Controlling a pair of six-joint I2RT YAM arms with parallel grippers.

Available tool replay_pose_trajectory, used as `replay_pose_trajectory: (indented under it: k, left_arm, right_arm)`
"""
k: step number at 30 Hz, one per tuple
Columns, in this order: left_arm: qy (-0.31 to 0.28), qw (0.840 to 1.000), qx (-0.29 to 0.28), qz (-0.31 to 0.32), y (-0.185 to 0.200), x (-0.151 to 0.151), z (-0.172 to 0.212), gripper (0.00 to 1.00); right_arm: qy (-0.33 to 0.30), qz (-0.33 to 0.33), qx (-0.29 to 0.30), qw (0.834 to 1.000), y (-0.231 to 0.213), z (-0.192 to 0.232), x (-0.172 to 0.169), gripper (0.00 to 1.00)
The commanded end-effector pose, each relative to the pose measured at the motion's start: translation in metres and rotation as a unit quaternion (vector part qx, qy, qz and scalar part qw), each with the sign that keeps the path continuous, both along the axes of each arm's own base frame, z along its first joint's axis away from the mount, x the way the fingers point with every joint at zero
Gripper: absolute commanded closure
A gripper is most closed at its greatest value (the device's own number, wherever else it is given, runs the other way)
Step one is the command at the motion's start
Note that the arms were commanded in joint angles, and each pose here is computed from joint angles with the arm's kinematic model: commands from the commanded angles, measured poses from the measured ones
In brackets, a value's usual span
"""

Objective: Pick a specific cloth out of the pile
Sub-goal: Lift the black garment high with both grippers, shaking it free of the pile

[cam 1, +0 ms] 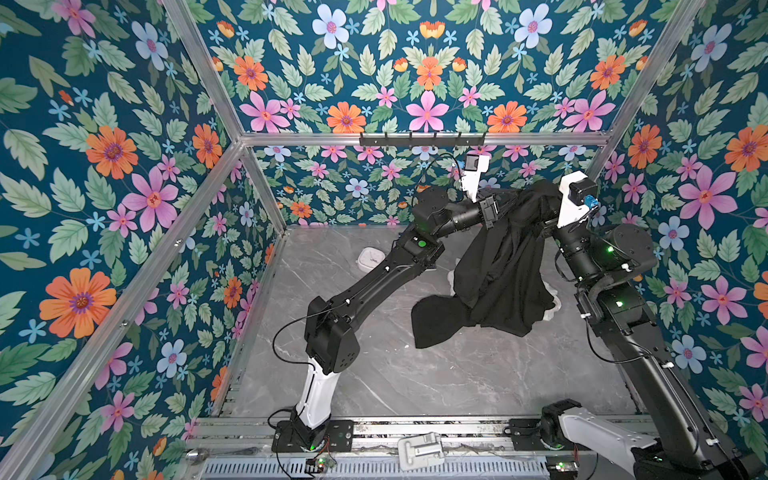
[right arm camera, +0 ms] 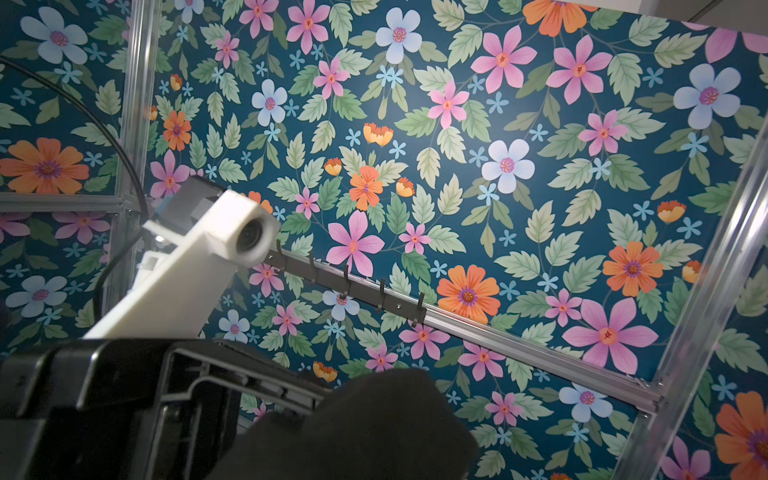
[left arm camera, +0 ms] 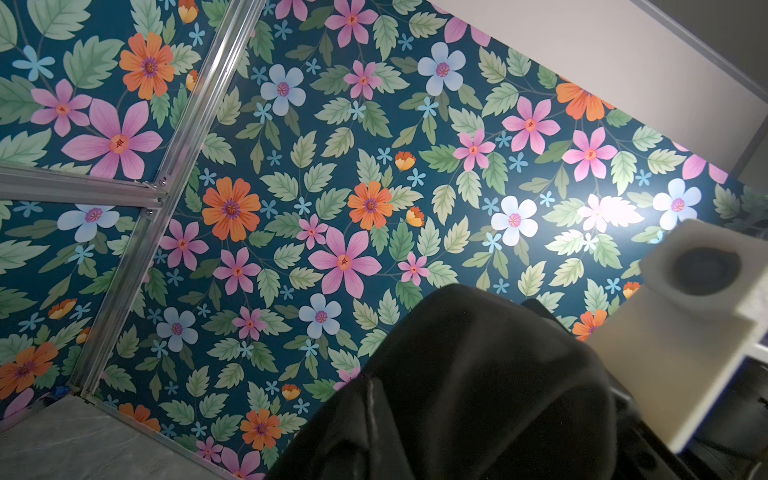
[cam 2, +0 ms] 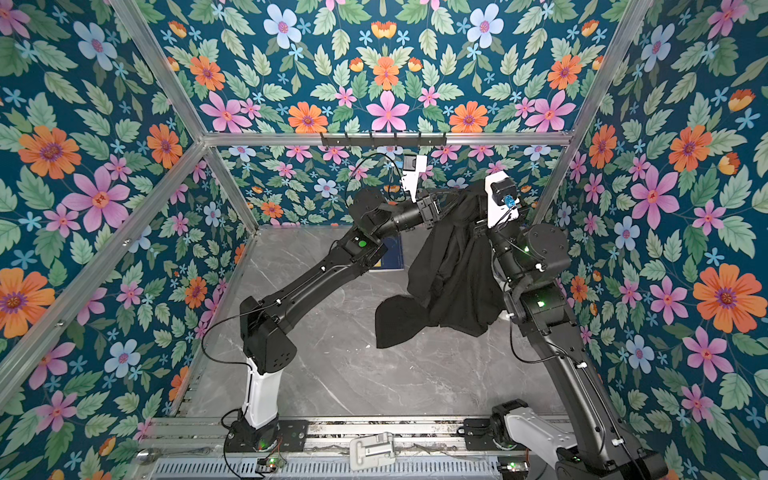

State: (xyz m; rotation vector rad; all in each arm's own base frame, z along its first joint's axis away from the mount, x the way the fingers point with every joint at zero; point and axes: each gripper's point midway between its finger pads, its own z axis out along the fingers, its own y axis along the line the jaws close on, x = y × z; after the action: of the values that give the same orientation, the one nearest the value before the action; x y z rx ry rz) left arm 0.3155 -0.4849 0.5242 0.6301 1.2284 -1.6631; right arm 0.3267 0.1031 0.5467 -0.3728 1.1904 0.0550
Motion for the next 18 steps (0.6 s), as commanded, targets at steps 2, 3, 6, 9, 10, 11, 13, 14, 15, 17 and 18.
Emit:
replay_pose_trajectory:
  k: [2, 3, 6, 9, 10, 11, 13, 14, 15, 17, 18]
  left_arm:
    - [-0.047, 0.999, 0.001, -0.002, 0.014, -0.020, 0.015, 1.00]
    - [-0.052, 0.999, 0.002, 0.000, 0.017, -0.022, 0.018, 1.00]
    - [-0.068, 0.998, 0.007, -0.003, 0.024, -0.033, 0.021, 1.00]
    - [-0.085, 0.996, 0.022, -0.014, 0.029, -0.044, 0.016, 1.00]
    - [-0.093, 0.995, 0.031, -0.017, 0.030, -0.047, 0.013, 1.00]
    - [-0.100, 0.994, 0.043, -0.018, 0.031, -0.049, 0.006, 1.00]
    - [-0.111, 0.991, 0.064, -0.022, 0.032, -0.054, -0.005, 1.00]
    - [-0.116, 0.990, 0.074, -0.027, 0.033, -0.057, -0.011, 1.00]
    - [-0.120, 0.989, 0.081, -0.031, 0.035, -0.060, -0.015, 1.00]
    - [-0.125, 0.987, 0.094, -0.033, 0.038, -0.063, -0.022, 1.00]
    - [-0.127, 0.987, 0.098, -0.031, 0.040, -0.064, -0.024, 0.98]
  right_arm:
    - [0.005, 0.055, 0.007, 0.998, 0.016, 0.008, -0.009, 1.00]
    - [0.007, 0.063, 0.008, 0.998, 0.018, 0.008, -0.009, 1.00]
    - [0.016, 0.088, 0.011, 0.996, 0.025, 0.009, -0.011, 1.00]
    - [0.024, 0.112, 0.010, 0.993, 0.033, 0.010, -0.014, 1.00]
    - [0.028, 0.121, 0.009, 0.992, 0.036, 0.009, -0.015, 1.00]
    - [0.031, 0.130, 0.008, 0.991, 0.038, 0.010, -0.017, 1.00]
    - [0.039, 0.146, 0.004, 0.989, 0.043, 0.008, -0.019, 1.00]
    - [0.043, 0.153, 0.003, 0.987, 0.045, 0.007, -0.020, 1.00]
    - [0.047, 0.158, 0.002, 0.986, 0.047, 0.006, -0.020, 1.00]
    - [0.054, 0.171, 0.005, 0.984, 0.050, 0.004, -0.022, 1.00]
    - [0.059, 0.175, 0.008, 0.983, 0.052, 0.002, -0.021, 1.00]
